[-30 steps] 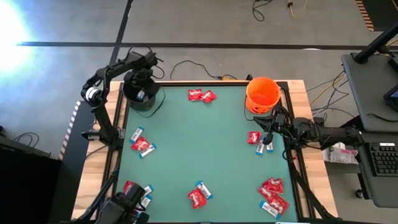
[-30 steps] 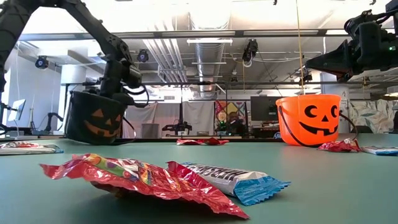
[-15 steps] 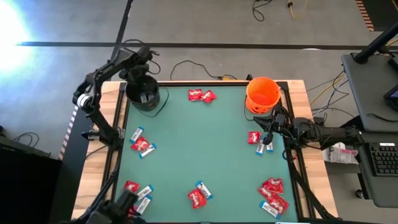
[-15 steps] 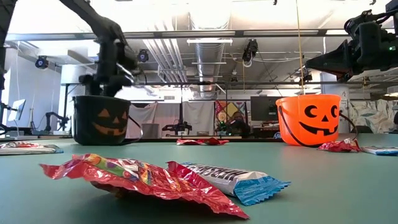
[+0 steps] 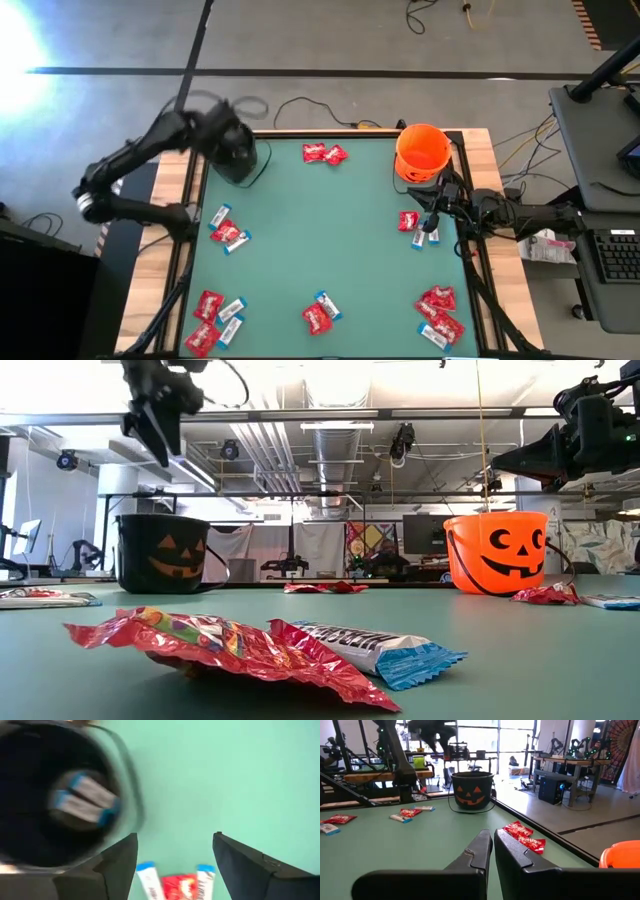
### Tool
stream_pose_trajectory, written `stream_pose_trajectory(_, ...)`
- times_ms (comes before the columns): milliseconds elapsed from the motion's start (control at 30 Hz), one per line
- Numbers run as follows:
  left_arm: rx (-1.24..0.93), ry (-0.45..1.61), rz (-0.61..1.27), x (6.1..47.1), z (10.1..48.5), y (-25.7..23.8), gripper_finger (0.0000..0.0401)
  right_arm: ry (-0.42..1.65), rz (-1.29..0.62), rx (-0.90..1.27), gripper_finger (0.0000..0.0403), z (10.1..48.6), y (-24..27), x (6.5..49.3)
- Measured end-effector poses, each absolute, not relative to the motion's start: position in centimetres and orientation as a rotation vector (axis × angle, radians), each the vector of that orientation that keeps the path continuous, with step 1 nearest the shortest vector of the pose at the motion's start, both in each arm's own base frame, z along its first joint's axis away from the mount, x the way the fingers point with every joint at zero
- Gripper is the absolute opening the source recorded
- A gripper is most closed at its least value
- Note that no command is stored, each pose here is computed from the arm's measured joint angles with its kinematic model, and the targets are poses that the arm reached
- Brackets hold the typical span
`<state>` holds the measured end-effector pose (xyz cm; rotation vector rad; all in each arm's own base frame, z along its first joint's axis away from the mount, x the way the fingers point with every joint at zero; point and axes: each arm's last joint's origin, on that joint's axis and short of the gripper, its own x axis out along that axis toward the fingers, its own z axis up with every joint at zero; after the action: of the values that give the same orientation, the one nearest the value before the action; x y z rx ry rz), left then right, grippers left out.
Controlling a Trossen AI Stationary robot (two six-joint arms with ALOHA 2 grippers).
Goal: Sort candy by brand, put in halloween buckets
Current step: Put the white chocolate into the black basket
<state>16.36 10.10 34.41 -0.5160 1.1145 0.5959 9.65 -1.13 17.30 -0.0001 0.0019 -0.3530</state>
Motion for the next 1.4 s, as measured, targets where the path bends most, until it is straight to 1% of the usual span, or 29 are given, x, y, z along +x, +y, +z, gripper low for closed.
stream_pose_trajectory(133,-0.525,1.062,0.476,17.0,31.8,5.1,0.024,0.002,-0.353,0.0,0.0018,17.3,-1.1,9.7)
stream_pose_trajectory(233,-0.487,1.091,0.386,17.1,28.7,1.6,0.024,0.002,-0.353,0.0,0.0018,17.3,-1.1,9.7)
stream_pose_trajectory(300,-0.49,1.113,0.392,17.1,26.4,-0.3,0.024,0.002,-0.354,0.0,0.0018,17.3,-1.1,9.7)
stream_pose_trajectory(467,-0.623,1.132,0.448,17.6,21.5,-3.3,0.024,0.002,-0.353,0.0,0.0018,17.3,-1.1,9.7)
stream_pose_trajectory(533,-0.637,1.171,0.484,17.7,20.1,-3.7,0.024,0.002,-0.353,0.0,0.0018,17.3,-1.1,9.7)
stream_pose_trajectory(600,-0.644,1.214,0.562,17.6,18.9,-3.6,0.024,0.002,-0.353,0.0,0.0018,17.3,-1.1,9.7)
stream_pose_trajectory(733,-0.652,1.267,0.642,17.8,17.3,-3.6,0.024,0.002,-0.353,0.0,0.0018,17.3,-1.1,9.7)
stream_pose_trajectory(1200,-0.611,1.45,0.705,18.2,14.2,-3.9,0.024,0.002,-0.353,0.0,0.0018,17.3,-1.1,9.7)
stream_pose_trajectory(1400,-0.616,1.489,0.709,18.3,13.6,-4.0,0.024,0.002,-0.353,0.0,0.0018,17.3,-1.1,9.7)
